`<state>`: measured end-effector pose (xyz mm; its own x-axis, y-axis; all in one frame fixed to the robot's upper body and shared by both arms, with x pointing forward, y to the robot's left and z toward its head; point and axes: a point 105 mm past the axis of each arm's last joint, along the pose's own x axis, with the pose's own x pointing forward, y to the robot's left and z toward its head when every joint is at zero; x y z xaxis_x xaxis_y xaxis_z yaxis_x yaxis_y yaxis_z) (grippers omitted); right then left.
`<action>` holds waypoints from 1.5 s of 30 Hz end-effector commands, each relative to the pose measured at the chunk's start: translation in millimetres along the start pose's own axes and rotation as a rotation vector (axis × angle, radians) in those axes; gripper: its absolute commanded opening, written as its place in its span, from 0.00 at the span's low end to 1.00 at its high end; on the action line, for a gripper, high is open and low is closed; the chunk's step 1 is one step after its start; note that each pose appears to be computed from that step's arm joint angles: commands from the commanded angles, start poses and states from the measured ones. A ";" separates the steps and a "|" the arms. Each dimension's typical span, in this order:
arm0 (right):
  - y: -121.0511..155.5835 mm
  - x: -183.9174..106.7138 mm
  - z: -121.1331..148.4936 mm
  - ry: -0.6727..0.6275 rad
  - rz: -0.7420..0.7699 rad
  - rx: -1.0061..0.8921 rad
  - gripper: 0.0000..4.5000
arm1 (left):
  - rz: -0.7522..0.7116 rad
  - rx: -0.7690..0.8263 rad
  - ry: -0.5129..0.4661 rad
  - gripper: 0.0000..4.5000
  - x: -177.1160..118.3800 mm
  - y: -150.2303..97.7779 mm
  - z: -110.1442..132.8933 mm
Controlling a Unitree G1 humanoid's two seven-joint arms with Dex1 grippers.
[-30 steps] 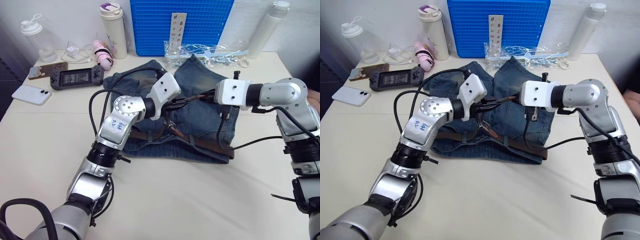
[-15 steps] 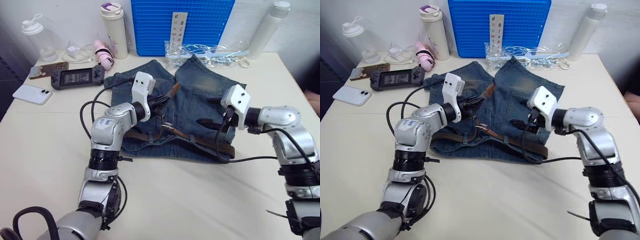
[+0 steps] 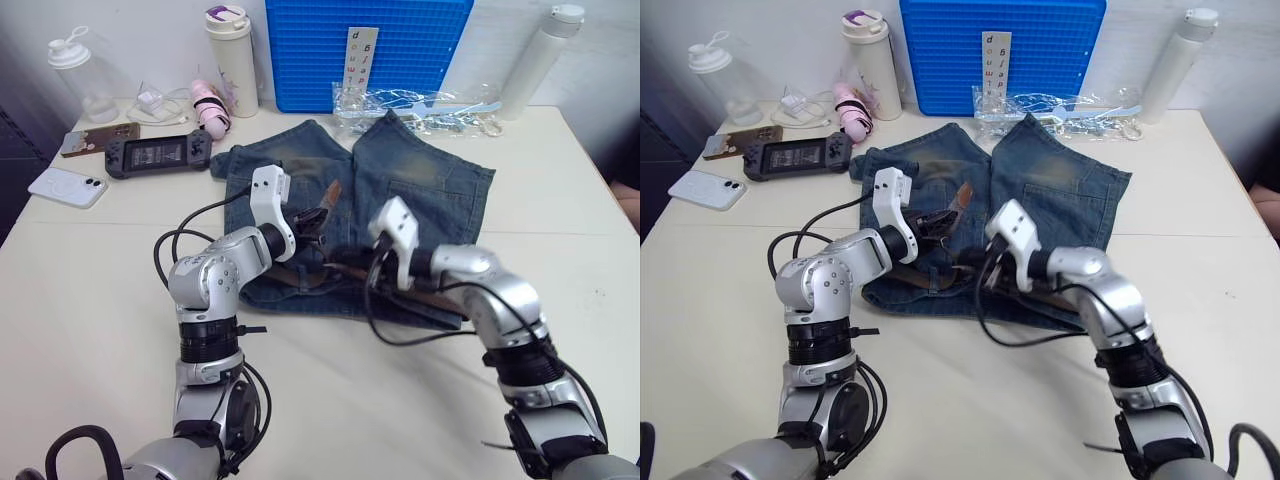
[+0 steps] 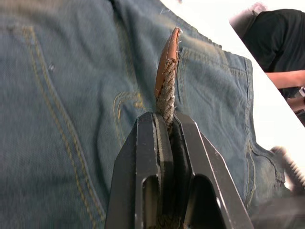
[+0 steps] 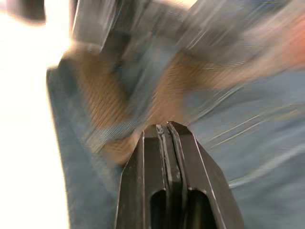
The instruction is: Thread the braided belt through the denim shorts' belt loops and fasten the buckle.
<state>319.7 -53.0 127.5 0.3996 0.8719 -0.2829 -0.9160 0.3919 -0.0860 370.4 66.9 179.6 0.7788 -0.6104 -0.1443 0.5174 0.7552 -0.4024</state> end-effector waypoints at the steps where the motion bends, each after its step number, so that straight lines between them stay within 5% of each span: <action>1: 4.6 -1.1 -38.8 0.130 0.005 -0.029 0.01 | -0.007 0.046 -0.030 0.00 -8.7 -0.3 6.5; 6: 2.2 -8.9 -45.5 0.160 0.004 -0.072 0.01 | 0.050 0.106 0.015 0.00 -22.4 21.2 -4.9; 14: -1.4 -32.7 28.8 -0.063 0.059 -0.101 0.01 | 0.061 0.140 0.035 0.00 -26.3 30.2 -15.4; 26: -19.4 -15.6 17.7 0.020 0.045 -0.105 0.01 | 0.118 0.243 0.069 0.00 -31.9 47.1 -30.7; 45: -19.8 12.4 5.8 0.108 0.183 -0.091 0.01 | 0.126 0.132 0.032 0.00 -36.9 51.5 -45.9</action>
<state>343.3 -46.3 134.4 0.2385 0.8952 -0.3765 -0.9709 0.2122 -0.1106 354.6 116.1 126.9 0.8292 -0.5202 -0.2047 0.4683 0.8463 -0.2537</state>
